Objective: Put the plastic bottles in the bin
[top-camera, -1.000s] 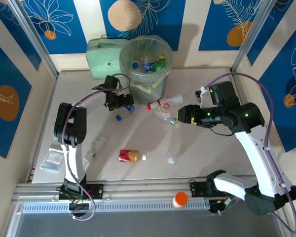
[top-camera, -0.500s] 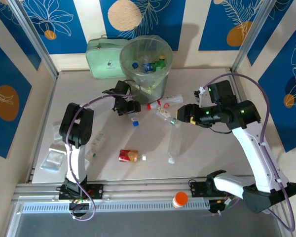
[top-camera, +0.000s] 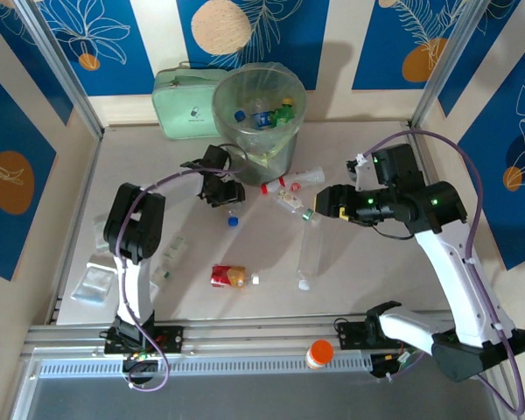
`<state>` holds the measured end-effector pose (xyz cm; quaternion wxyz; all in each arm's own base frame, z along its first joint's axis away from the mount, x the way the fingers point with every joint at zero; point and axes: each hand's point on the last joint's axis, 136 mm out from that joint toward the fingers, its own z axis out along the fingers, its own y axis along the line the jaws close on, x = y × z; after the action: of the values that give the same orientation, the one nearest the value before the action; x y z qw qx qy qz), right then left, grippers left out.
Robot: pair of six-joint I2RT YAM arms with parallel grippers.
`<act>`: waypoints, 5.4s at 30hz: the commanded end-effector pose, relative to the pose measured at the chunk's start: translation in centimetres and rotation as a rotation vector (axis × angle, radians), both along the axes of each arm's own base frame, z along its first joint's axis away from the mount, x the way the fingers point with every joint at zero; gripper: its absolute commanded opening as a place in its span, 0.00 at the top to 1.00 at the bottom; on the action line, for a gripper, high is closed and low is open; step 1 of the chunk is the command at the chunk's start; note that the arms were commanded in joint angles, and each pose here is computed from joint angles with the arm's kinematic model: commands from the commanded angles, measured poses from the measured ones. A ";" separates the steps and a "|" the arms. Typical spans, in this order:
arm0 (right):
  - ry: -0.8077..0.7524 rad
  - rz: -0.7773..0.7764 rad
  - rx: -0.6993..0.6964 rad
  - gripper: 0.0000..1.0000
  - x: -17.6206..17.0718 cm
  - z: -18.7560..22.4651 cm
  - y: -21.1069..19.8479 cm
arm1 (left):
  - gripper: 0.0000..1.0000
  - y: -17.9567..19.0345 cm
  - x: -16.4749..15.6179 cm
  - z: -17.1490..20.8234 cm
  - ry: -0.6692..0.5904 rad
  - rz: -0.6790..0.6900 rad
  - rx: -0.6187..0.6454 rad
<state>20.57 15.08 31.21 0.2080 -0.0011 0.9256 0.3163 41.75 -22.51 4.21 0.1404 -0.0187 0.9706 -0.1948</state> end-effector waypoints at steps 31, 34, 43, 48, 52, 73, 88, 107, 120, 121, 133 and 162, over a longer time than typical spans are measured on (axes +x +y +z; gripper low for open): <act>-0.133 -0.029 0.065 0.29 -2.1 4.3 -0.4 | 0.52 -2.2 -2.0 35.4 -0.577 -0.012 -0.433; -0.135 -0.038 0.074 0.29 -2.7 4.6 -0.7 | 0.53 -3.1 0.6 36.5 -0.597 0.011 -0.445; -0.119 -0.078 0.041 0.29 -4.6 3.8 -2.2 | 0.53 -8.1 8.8 37.3 -0.660 0.031 -0.498; -0.124 -0.069 0.006 0.29 -5.3 3.7 -2.8 | 0.53 -10.0 12.9 36.3 -0.688 0.073 -0.563; -0.129 -0.059 -0.016 0.29 -5.5 3.4 -3.1 | 0.52 -11.1 15.2 34.6 -0.694 0.112 -0.620; -0.181 -0.022 -0.087 0.28 -5.1 3.1 -3.8 | 0.17 -13.4 16.8 30.4 -0.678 0.124 -0.585; -0.187 -0.023 -0.025 0.29 -2.0 4.4 -1.9 | 0.18 -8.5 8.1 41.5 -0.788 0.001 -0.472; 0.067 -0.078 -0.259 0.27 8.4 -8.3 1.2 | 0.18 6.9 -11.9 31.7 -0.531 0.116 -0.112; -0.017 0.622 -0.453 0.18 1.7 -13.2 13.5 | 0.16 15.9 -19.4 25.5 -0.432 0.267 0.177; -0.046 0.688 -0.484 0.15 0.9 -13.5 14.6 | 0.15 17.0 -20.0 25.3 -0.439 0.288 0.214; -0.220 1.173 -0.487 0.06 -3.9 -18.8 22.5 | 0.13 20.8 -22.9 26.7 -0.534 0.352 0.304; 0.027 0.926 -0.601 0.21 -2.7 -27.8 23.4 | 0.11 20.1 -21.3 26.5 -0.560 0.297 0.334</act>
<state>17.18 38.88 4.26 0.0265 -0.4874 0.8659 0.1096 19.68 -2.55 30.33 0.4175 -0.0882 0.9042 -0.0185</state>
